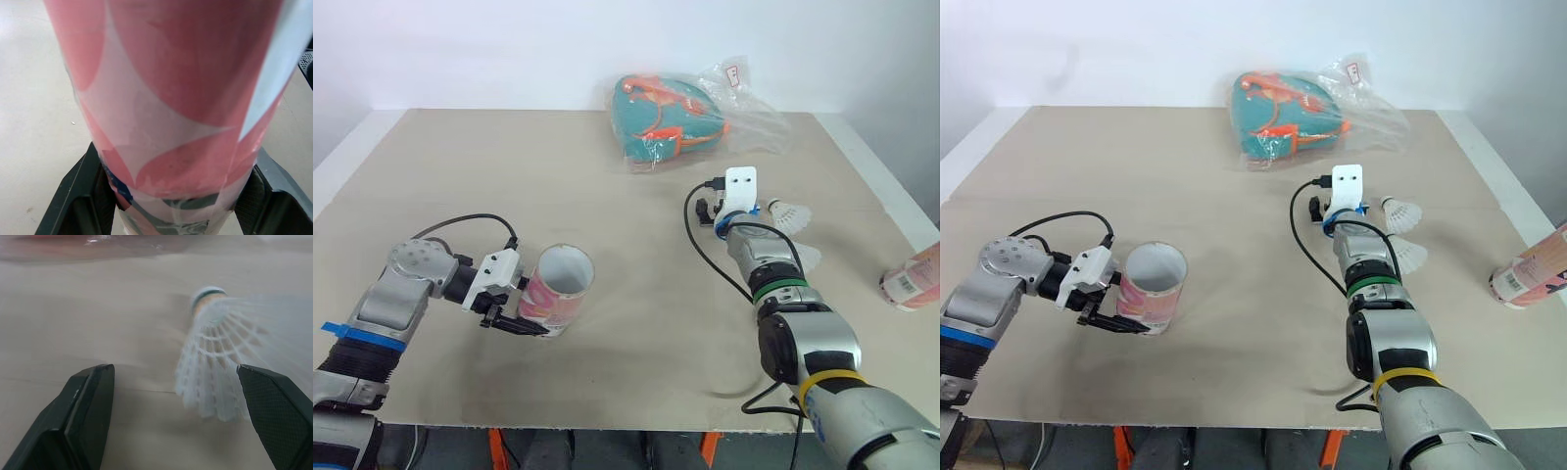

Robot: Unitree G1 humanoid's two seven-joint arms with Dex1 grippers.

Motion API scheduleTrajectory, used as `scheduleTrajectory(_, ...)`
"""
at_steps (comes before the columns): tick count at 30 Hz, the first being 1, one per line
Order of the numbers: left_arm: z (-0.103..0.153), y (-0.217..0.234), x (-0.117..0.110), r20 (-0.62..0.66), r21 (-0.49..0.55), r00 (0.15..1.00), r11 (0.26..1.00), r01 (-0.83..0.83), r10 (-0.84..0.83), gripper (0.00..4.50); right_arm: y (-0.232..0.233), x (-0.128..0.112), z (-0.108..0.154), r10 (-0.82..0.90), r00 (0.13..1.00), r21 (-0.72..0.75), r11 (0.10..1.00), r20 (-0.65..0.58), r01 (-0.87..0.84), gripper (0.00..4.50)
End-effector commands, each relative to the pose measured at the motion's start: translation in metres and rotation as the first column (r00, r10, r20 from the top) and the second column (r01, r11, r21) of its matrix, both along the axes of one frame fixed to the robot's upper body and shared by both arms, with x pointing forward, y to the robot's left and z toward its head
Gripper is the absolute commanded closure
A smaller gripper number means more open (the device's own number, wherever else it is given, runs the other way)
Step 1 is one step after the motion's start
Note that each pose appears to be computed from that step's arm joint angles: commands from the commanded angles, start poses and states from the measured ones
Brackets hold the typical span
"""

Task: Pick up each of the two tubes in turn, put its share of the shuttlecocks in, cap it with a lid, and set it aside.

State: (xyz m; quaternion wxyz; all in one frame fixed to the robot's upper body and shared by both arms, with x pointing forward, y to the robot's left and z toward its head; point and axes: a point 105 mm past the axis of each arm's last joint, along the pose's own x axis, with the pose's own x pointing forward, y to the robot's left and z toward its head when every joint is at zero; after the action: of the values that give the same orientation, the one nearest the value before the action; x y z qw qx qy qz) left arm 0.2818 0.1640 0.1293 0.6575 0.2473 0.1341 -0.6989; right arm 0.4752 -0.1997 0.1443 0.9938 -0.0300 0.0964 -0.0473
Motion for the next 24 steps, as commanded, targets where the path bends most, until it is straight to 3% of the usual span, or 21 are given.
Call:
scheduleTrajectory(1, -0.011, -0.01, -0.008, -0.045, -0.001, 0.998, 0.999, 0.034, -0.034, 1.87, -0.009, 0.003, 0.019, -0.044, 0.998, 0.033, 0.999, 0.054, 0.042, 1.49)
scheduleTrajectory(8, -0.011, -0.011, -0.01, -0.049, -0.01, 0.998, 1.0, 0.03, -0.03, 1.87, -0.008, 0.004, 0.019, -0.043, 0.998, 0.034, 0.999, 0.056, 0.041, 4.47)
scheduleTrajectory(14, -0.01, -0.012, -0.011, -0.052, -0.014, 0.998, 1.0, 0.028, -0.028, 1.87, -0.002, 0.005, 0.032, 0.002, 0.993, 0.068, 0.998, 0.116, -0.01, 4.47)
scheduleTrajectory(18, -0.01, -0.013, -0.012, -0.053, -0.014, 0.998, 0.999, 0.029, -0.03, 1.87, 0.03, -0.001, 0.062, 0.252, 0.932, 0.056, 0.96, 0.259, -0.276, 4.47)
scheduleTrajectory(21, -0.01, -0.013, -0.013, -0.056, -0.013, 0.998, 0.999, 0.032, -0.033, 1.87, 0.055, -0.027, 0.084, 0.479, 0.8, -0.082, 0.871, 0.361, -0.484, 4.47)
scheduleTrajectory(23, -0.01, -0.013, -0.013, -0.059, -0.011, 0.998, 0.999, 0.034, -0.035, 1.87, 0.077, -0.06, 0.091, 0.662, 0.656, -0.136, 0.734, 0.361, -0.666, 4.47)
scheduleTrajectory(24, -0.01, -0.013, -0.013, -0.061, -0.009, 0.998, 0.999, 0.035, -0.036, 1.87, 0.087, -0.087, 0.094, 0.768, 0.543, -0.183, 0.621, 0.341, -0.763, 4.47)
